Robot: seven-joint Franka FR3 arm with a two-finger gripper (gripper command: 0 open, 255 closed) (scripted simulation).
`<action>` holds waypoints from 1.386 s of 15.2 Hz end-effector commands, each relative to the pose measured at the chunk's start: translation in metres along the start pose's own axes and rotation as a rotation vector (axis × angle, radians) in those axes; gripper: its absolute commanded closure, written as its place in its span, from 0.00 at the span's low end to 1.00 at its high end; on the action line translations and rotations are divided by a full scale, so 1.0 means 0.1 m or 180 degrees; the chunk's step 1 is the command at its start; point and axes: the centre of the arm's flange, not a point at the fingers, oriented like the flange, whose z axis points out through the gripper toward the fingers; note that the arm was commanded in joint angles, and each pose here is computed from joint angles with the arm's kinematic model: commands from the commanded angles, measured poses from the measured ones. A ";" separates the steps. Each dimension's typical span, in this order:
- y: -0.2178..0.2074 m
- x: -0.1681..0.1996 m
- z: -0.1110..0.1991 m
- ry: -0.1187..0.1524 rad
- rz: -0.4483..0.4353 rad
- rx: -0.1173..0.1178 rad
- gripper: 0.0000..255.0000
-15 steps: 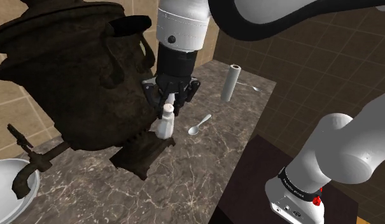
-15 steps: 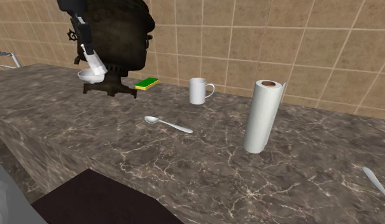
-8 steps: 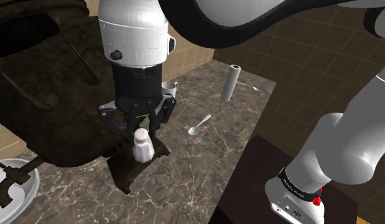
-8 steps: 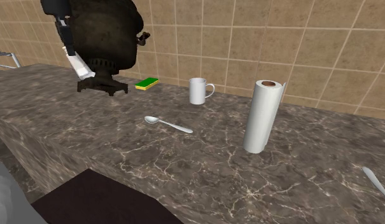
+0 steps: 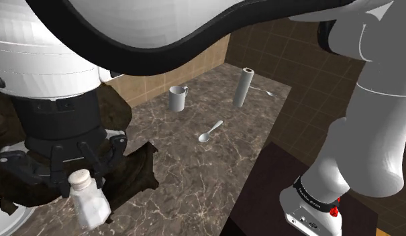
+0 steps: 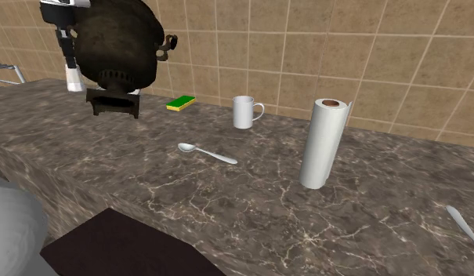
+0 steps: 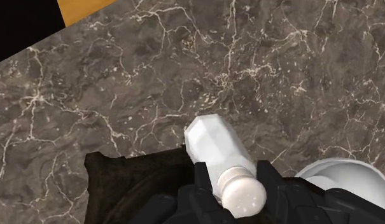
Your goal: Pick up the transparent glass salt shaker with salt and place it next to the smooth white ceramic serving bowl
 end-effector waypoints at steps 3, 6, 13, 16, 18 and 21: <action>-0.44 0.13 0.08 0.0429 -0.0055 -0.0057 1.00; -0.42 0.15 0.24 0.0429 -0.0055 -0.0057 1.00; -0.39 0.20 0.60 0.0429 -0.0055 -0.0057 1.00; -0.37 0.21 0.76 0.0429 -0.0055 -0.0057 1.00; -0.36 0.23 0.86 0.0429 -0.0055 -0.0057 1.00; -0.35 0.25 1.02 0.0429 -0.0055 -0.0057 1.00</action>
